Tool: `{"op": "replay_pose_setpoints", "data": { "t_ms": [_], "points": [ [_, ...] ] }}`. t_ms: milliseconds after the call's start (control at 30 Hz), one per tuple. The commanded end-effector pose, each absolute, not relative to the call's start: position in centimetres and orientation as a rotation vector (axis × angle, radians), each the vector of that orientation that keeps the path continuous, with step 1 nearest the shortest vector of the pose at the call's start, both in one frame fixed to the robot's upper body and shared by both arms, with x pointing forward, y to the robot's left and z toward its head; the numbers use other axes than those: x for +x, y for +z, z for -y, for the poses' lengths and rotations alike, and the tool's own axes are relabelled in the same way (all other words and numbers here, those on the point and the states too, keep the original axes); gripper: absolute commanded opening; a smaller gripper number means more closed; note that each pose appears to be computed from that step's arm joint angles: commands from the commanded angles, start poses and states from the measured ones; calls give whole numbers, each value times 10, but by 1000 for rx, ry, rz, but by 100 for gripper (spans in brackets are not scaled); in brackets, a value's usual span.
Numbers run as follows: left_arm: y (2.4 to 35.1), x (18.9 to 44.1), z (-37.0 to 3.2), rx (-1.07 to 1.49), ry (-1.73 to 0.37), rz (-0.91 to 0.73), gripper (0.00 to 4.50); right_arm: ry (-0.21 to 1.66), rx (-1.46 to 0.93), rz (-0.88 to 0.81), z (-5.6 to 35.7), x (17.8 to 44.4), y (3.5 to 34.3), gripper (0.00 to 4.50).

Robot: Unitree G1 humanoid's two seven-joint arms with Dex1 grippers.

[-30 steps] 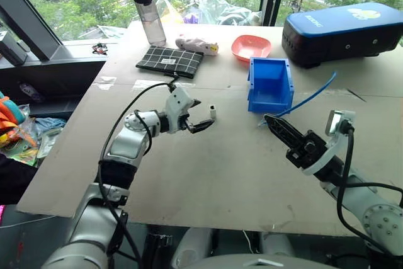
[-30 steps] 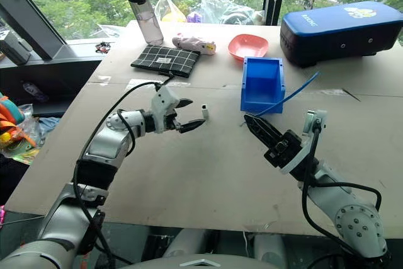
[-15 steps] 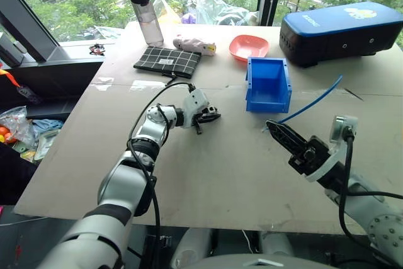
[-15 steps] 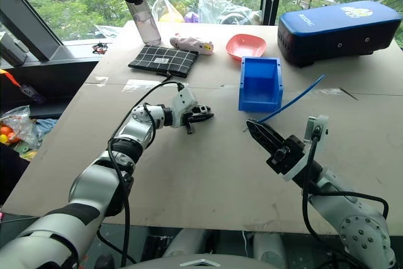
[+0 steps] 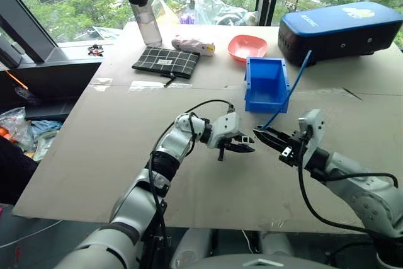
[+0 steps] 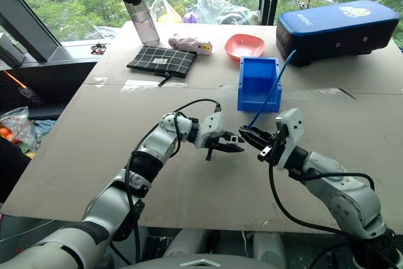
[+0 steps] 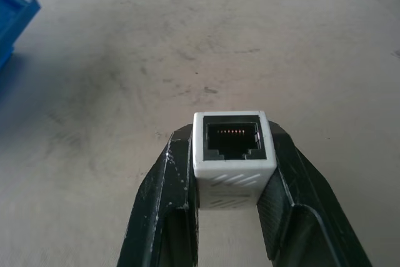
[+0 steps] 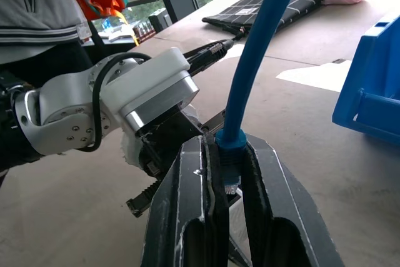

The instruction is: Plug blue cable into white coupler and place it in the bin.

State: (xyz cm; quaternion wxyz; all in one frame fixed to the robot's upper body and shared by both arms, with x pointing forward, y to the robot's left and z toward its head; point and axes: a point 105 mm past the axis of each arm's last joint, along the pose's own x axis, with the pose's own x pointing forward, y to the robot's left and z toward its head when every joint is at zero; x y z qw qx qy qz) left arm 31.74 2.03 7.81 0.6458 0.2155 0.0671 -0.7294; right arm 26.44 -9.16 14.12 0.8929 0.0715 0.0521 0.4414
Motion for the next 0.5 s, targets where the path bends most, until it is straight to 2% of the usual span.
{"op": "replay_pose_setpoints", "data": {
  "t_ms": [33, 500],
  "points": [
    [79, 314, -16, 571, -1707, -154, 61, 985, 53, -82, 86, 269, 140, 0],
    [79, 314, -13, 576, -1723, -189, 61, 1041, 0, -145, 77, 267, 113, 0]
  ]
}}
